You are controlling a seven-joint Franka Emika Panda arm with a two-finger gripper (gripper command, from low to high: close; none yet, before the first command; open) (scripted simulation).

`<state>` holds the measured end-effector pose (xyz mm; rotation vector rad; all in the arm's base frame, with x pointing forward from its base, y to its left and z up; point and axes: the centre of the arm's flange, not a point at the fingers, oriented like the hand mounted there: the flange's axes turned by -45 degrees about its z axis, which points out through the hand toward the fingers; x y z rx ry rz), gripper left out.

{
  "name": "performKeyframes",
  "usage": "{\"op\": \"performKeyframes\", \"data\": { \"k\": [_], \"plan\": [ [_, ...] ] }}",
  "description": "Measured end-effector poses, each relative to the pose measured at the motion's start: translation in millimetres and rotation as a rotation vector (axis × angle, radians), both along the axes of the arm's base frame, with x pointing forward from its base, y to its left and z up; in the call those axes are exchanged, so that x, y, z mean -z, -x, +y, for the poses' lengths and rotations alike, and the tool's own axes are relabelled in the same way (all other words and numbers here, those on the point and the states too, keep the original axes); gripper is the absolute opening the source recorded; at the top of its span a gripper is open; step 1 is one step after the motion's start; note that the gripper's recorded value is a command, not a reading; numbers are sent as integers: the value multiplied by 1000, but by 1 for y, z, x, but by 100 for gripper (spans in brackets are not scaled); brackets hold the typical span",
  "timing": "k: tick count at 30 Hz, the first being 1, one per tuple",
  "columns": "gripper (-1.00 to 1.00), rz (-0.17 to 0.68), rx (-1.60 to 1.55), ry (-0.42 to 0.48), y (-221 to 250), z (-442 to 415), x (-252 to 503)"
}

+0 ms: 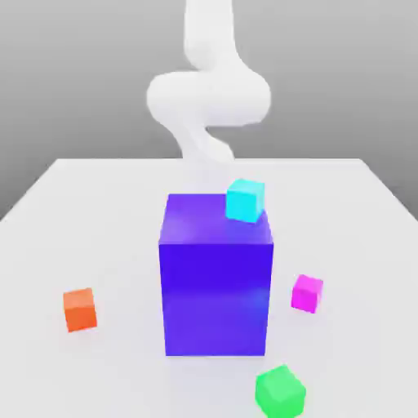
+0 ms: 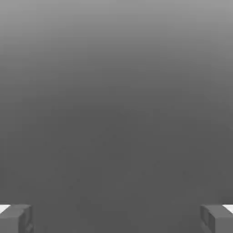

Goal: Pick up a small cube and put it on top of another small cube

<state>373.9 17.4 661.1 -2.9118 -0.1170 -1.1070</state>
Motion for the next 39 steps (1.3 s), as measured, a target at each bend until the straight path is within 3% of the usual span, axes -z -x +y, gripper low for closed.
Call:
{"op": "performKeyframes", "data": {
  "k": [5, 10, 16, 23, 39],
  "plan": [
    [0, 151, -198, 51, -34, 50, 112],
    [0, 290, -396, 123, -29, 104, 221],
    [0, 445, -637, 233, 19, 155, 342],
    [0, 611, -917, 389, 113, 173, 455],
    [0, 631, -961, 408, 125, 173, 529]
  ]
}}
